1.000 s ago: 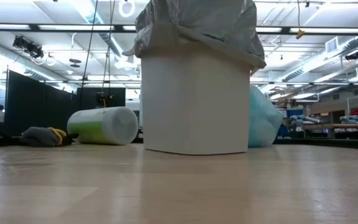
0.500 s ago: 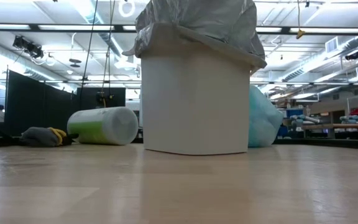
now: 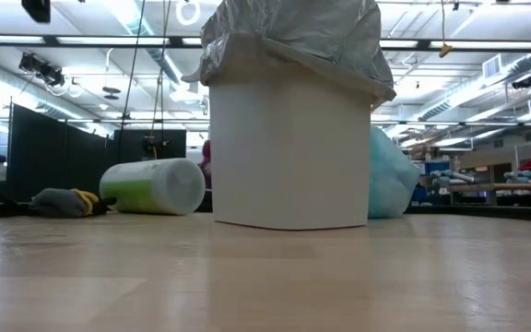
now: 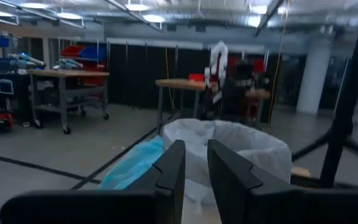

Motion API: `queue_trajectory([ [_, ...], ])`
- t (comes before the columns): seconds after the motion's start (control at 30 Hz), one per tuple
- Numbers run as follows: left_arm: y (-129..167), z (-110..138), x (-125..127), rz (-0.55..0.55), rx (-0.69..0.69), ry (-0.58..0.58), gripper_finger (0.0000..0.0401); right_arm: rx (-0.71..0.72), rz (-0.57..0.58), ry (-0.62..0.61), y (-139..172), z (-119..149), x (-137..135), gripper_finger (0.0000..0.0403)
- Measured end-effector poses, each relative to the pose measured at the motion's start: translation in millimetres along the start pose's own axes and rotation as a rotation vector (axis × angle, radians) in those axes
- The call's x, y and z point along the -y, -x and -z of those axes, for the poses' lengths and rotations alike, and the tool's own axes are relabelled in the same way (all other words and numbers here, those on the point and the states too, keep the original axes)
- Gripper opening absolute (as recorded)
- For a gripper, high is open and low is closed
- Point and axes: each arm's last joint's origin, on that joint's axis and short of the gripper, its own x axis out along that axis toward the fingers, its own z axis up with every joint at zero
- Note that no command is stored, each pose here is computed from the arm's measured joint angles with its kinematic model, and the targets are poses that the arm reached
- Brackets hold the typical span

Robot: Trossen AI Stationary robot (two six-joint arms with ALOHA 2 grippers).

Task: Place trash/remove bag and relplace
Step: Return to Home Position

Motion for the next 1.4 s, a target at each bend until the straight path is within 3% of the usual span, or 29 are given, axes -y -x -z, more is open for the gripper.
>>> queue_trajectory([
  [0.2,-13.2,44.0,10.7,0.012,-0.004,0.031,0.0075,0.231,-0.065,-0.081,-5.0,55.9,1.6,0.0297],
  [0.3,-21.0,60.0,17.1,0.022,-0.008,0.063,0.0075,0.219,-0.131,-0.051,-12.0,68.5,-3.7,0.0296],
  [0.5,-33.5,100.9,28.7,0.078,-0.075,0.149,0.0075,0.226,-0.155,-0.064,-20.7,96.5,-6.8,0.0299],
  [0.9,-40.3,141.1,36.1,0.129,-0.166,0.165,0.0075,0.121,0.017,-0.091,-36.2,179.7,-2.5,0.0298],
  [1.17,-42.5,177.0,36.1,0.059,-0.248,0.098,0.0075,0.093,0.065,-0.052,-36.9,183.5,-1.2,0.0298],
  [1.4,-42.9,178.6,36.4,0.067,-0.245,0.049,0.0075,0.039,0.116,-0.044,-37.2,190.2,0.6,0.0298],
])
